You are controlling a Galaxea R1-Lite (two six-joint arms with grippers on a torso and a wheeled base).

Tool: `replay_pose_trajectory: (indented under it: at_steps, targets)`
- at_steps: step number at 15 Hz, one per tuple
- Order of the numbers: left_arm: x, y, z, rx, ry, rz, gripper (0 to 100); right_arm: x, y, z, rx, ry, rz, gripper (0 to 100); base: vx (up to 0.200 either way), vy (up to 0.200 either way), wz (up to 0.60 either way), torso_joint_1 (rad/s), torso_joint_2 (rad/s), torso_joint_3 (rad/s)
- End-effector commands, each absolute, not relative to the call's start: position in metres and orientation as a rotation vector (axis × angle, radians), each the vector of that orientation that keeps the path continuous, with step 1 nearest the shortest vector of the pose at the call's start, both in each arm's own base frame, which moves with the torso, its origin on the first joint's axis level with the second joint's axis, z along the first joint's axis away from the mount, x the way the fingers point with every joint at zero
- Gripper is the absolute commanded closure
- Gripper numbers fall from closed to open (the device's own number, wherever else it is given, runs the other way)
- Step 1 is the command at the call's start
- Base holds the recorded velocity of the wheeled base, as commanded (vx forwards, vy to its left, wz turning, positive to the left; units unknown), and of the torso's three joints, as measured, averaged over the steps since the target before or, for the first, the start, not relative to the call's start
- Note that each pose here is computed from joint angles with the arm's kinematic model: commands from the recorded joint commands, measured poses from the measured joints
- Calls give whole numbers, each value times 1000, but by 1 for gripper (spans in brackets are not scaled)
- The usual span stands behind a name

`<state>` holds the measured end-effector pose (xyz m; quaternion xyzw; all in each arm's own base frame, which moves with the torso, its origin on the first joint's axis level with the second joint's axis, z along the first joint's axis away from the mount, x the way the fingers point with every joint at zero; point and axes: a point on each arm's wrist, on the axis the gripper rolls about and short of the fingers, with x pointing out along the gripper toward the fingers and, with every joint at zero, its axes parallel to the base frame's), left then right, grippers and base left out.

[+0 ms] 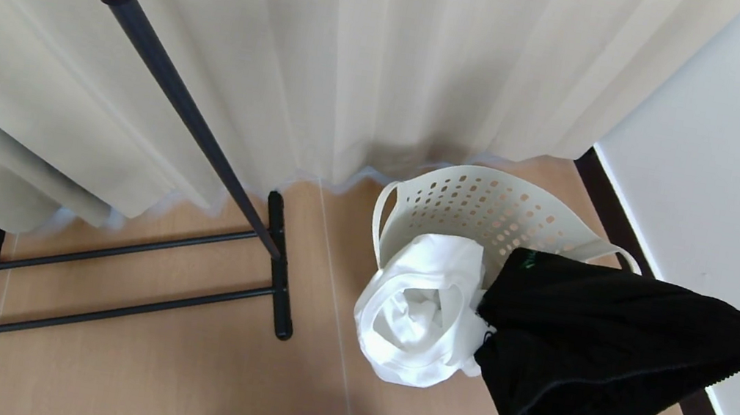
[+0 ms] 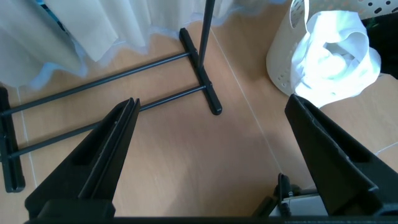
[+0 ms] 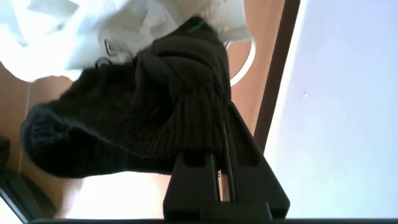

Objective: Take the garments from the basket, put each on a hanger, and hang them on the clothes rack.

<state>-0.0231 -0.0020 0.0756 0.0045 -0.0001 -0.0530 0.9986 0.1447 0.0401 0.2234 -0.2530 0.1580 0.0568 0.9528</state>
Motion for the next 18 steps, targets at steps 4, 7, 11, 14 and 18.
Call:
replay_pose_trajectory:
  at_steps: [4,7,11,14,18]
  targets:
    - [-23,-2,76,11,1,-107,0,137,37,228,-502,287,110,100,0,0,0,0,0,0]
    - [-23,-2,76,9,0,-106,0,137,36,227,-502,292,104,100,0,0,0,1,2,118]
    - [-23,-2,76,9,0,-106,0,137,36,227,-501,290,104,100,0,0,0,4,1,199]
    - [-23,-2,76,9,1,-106,0,137,36,226,-480,288,163,100,0,0,0,1,4,209]
    - [-23,-2,76,11,1,-107,0,143,33,224,-471,307,154,100,0,0,0,1,-7,187]
